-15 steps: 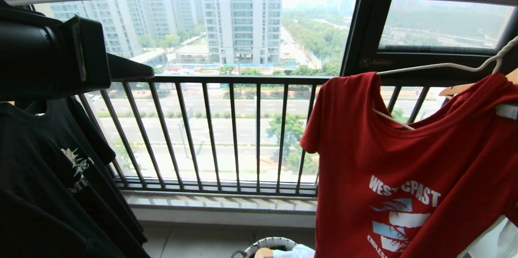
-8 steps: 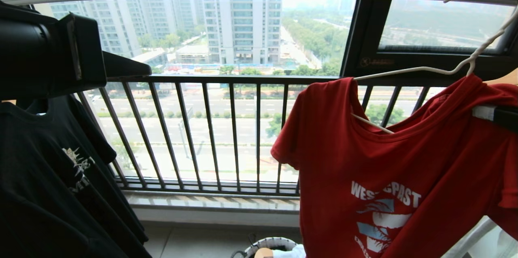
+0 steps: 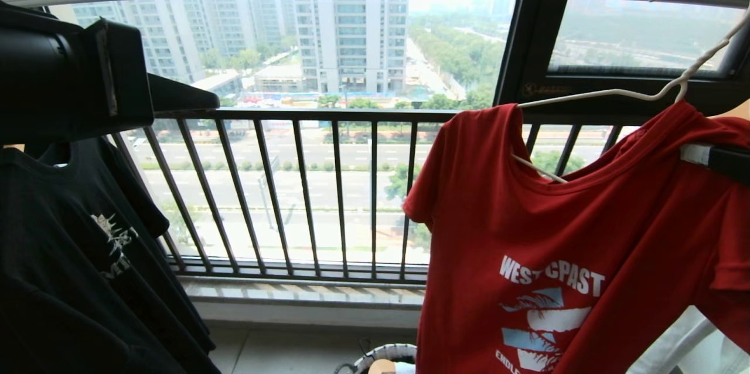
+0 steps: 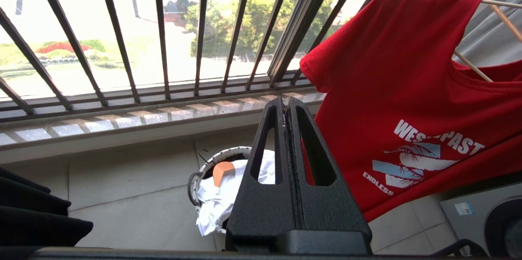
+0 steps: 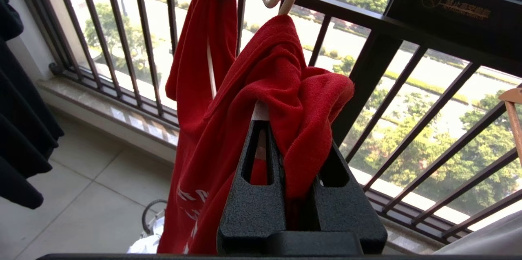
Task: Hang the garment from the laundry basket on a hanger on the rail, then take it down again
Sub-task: Hang the clothes rack on the clothesline
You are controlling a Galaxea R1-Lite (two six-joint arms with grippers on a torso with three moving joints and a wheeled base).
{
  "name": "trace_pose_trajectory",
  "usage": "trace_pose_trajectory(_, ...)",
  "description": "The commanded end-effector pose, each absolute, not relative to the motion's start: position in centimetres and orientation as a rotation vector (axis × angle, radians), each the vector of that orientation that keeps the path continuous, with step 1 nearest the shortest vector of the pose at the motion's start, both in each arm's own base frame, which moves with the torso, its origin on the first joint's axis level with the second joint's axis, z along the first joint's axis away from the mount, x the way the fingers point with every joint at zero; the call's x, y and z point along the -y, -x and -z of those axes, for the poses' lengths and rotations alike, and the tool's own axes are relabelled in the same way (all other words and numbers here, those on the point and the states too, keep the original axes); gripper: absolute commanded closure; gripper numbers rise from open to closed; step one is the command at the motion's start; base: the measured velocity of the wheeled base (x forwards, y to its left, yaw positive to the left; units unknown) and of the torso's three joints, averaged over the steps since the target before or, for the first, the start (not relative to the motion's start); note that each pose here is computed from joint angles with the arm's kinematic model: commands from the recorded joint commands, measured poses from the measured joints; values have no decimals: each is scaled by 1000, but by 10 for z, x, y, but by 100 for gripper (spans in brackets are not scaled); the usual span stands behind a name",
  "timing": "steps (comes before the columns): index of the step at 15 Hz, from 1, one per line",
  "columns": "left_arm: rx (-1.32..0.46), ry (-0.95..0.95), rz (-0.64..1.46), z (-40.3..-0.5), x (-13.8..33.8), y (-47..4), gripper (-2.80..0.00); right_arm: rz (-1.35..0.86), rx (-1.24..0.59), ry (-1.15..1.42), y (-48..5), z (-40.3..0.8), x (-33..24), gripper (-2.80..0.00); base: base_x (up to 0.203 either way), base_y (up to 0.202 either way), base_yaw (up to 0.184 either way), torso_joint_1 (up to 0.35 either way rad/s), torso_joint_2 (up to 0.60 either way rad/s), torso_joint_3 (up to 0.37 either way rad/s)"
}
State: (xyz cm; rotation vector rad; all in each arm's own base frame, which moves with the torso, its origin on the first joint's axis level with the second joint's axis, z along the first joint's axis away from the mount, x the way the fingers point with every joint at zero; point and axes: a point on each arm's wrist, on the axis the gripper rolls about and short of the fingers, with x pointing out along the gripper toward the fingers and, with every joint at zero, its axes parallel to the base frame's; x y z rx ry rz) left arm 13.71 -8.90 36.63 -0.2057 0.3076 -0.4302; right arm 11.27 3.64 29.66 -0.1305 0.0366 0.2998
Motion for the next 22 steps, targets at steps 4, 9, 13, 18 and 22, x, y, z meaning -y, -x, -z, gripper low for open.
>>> trace_pose_trajectory(4,-314,199,429,-364,89,-137,0,-193,-26,66,-108,-300,-32,0,0,0,0,0,0,0)
trace_pose_trajectory(9,-305,201,430,-366,87,-134,0,-110,-58,66,-135,-306,-29,0,0,0,0,0,0,0)
trace_pose_trajectory(13,-299,203,431,-367,86,-133,0,-79,-28,61,-150,-311,-28,0,0,0,0,0,0,0)
trace_pose_trajectory(18,-291,206,433,-368,84,-130,0,-33,-41,62,-159,-305,-21,0,0,0,0,0,0,0)
trace_pose_trajectory(22,-288,207,433,-369,84,-129,0,-33,-68,67,-164,-299,-22,0,0,0,0,0,0,0)
